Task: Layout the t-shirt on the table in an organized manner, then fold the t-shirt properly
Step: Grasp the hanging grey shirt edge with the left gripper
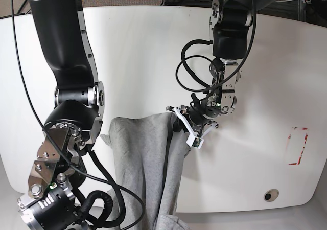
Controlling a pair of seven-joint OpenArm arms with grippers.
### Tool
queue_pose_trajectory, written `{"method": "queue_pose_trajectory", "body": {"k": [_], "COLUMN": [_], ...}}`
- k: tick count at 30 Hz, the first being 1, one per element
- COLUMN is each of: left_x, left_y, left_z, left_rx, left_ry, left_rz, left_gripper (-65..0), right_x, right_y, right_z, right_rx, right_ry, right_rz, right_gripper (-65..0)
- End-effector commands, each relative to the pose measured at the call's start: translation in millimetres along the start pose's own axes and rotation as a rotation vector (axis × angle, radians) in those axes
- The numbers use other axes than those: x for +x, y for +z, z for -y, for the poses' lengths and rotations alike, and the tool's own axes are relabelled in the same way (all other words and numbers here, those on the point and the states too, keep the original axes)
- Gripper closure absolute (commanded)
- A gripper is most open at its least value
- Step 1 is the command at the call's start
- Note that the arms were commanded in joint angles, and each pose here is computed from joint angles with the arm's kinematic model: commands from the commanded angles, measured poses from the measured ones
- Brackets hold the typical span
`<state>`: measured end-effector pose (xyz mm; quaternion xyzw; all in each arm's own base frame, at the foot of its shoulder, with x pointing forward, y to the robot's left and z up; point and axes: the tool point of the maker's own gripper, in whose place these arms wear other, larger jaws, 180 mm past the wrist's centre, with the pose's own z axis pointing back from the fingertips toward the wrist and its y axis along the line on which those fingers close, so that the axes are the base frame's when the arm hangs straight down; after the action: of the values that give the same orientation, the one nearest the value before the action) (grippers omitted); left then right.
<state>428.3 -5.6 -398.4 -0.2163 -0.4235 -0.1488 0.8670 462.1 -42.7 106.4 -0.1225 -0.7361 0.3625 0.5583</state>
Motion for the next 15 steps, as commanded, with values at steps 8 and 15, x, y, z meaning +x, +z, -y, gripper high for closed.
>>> {"method": "queue_pose_trajectory", "body": {"k": [8, 15], "left_x": [42.7, 65.1], "left_y": [13.7, 42.9], "left_z": [-3.9, -7.6], "left_rx": [0.023, 0.078], "left_ry": [-0.035, -0.088], "left_rz": [0.106, 0.152], "left_gripper": [-3.1, -3.1], "right_x": [18.7, 0.6], "right_y": [7.3, 13.8], "right_z": [9.0, 7.7], "right_rx": [-0.035, -0.043], "right_ry": [0.006, 0.017], "right_rz": [0.064, 0.022], "right_gripper": [0.0, 0.0]}}
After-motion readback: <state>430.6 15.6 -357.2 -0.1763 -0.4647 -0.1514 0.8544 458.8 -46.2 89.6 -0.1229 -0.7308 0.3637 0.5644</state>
